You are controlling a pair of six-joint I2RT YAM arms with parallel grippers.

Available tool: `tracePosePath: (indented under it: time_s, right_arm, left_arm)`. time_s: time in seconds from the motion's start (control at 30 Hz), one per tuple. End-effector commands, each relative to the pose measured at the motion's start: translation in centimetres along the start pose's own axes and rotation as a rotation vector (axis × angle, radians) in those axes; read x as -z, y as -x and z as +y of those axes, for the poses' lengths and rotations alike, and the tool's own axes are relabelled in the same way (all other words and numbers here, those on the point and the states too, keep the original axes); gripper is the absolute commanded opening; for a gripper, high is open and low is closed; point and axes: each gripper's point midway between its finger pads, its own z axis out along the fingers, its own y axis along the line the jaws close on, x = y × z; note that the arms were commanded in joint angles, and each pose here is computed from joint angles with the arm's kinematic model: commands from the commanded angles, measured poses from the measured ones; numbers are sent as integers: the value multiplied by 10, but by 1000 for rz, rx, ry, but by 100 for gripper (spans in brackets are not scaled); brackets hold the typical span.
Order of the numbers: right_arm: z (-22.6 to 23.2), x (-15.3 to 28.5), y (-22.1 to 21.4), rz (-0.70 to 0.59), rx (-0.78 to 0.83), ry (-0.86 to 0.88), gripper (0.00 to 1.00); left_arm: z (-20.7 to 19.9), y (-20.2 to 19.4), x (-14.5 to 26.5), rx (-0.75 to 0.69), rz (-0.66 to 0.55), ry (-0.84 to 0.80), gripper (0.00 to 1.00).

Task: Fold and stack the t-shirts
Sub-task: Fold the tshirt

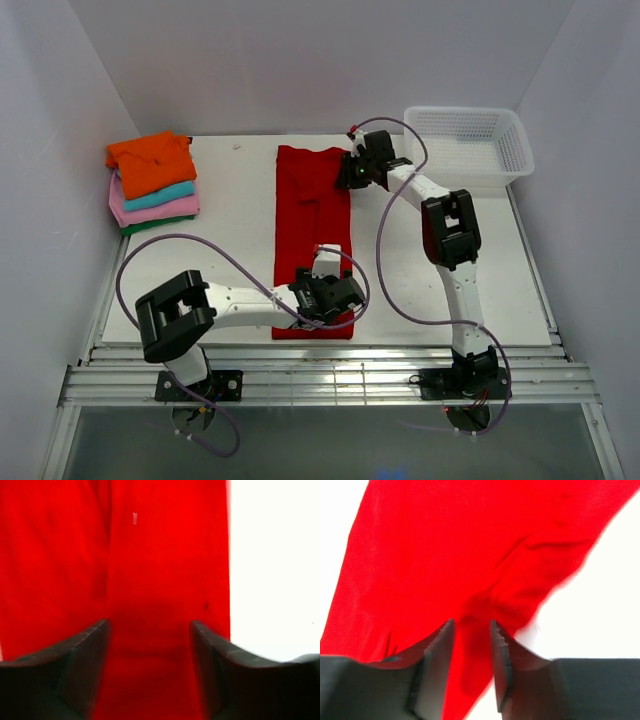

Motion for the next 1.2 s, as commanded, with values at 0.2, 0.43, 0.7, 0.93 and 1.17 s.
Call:
tracePosePath:
  time_s: [0.2, 0.43, 0.7, 0.93, 1.17]
  right_arm:
    - [88, 243, 143, -457, 283, -142, 60]
    - [83, 250, -26, -181, 89, -147, 57]
    - [103, 240, -180, 32, 2, -123, 57]
    - [115, 247, -232, 90, -60, -95, 58]
    - [132, 248, -277, 135, -99, -70, 58]
  left_arm:
    - [-14, 169, 89, 64, -453, -136, 98]
    - [61, 53, 48, 87, -151, 55, 98]
    - [101, -7, 49, 165, -15, 52, 98]
    - [116, -20, 59, 208, 10, -6, 98]
    - [111, -44, 62, 251, 74, -123, 98]
